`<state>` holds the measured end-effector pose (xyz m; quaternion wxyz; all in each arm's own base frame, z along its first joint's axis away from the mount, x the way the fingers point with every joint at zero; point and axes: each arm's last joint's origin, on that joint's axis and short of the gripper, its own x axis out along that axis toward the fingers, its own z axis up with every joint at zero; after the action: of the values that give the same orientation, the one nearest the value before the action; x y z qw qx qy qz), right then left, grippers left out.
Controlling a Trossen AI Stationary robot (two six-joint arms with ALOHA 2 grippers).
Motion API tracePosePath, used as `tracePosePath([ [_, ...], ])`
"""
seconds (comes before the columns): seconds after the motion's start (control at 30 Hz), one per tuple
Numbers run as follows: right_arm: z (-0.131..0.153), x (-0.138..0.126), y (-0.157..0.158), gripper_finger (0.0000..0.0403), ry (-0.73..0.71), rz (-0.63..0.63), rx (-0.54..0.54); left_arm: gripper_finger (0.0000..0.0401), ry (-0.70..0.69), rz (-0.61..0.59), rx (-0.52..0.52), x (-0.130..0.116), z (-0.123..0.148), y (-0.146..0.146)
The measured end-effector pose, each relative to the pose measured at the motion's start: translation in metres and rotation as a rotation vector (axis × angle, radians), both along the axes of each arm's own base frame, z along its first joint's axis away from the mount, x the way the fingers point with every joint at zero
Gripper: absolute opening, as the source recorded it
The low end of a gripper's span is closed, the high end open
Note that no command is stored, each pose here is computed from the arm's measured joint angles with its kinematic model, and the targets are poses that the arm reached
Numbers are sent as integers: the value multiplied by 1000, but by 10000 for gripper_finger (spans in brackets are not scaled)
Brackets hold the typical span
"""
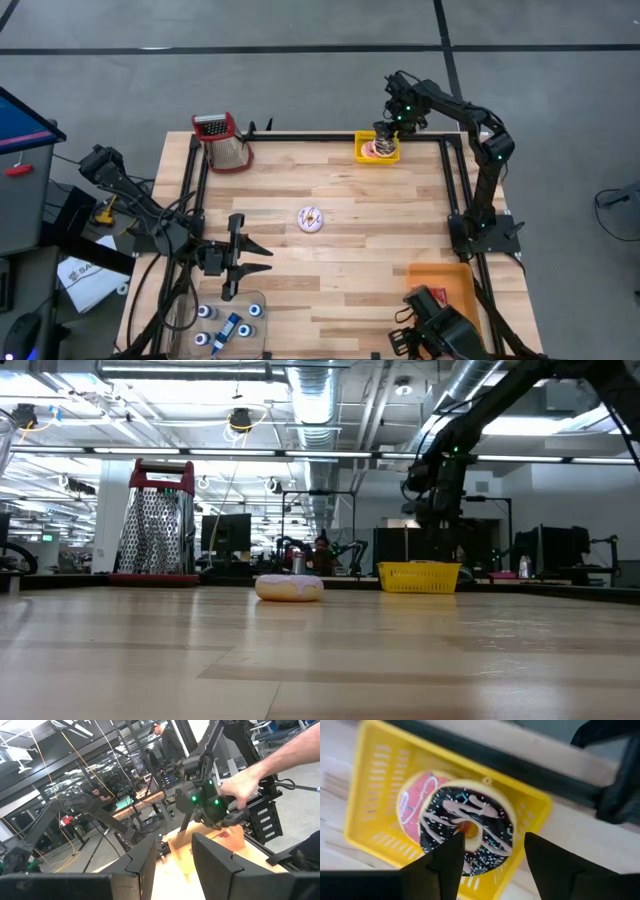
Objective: Pick & Place Food Item
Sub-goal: Put the violet donut into the yellow bin
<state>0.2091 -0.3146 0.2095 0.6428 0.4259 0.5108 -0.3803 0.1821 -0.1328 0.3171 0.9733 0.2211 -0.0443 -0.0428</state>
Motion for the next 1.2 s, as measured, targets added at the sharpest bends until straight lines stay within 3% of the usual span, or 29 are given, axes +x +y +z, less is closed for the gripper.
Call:
tracePosePath([
  [0.23, 47, -14, 11, 192, -90, -3, -114, 120, 4, 0, 3, 0, 0, 0],
  [0.33, 68, -6, 31, 192, -187, 86, -132, 120, 9, 1, 8, 0, -1, 0],
  [0.53, 74, 48, 117, 193, -293, 424, -114, 120, 14, 78, 5, 0, -1, 2],
  [0.63, 67, 73, 169, 190, -341, 591, -158, 120, 19, 150, -15, 0, -2, 4],
  [0.83, 51, 108, 248, 184, -347, 750, -325, 120, 21, 163, -54, -1, -2, 4],
  [0.97, 35, 122, 267, 187, -297, 700, -362, 120, 20, 151, -64, -2, -1, 2],
  [1.07, 29, 133, 254, 194, -317, 601, -325, 120, 14, 143, -75, -3, -1, 0],
  [1.2, 13, 147, 225, 204, -332, 524, -185, 120, 15, 135, -74, -4, -1, -1],
])
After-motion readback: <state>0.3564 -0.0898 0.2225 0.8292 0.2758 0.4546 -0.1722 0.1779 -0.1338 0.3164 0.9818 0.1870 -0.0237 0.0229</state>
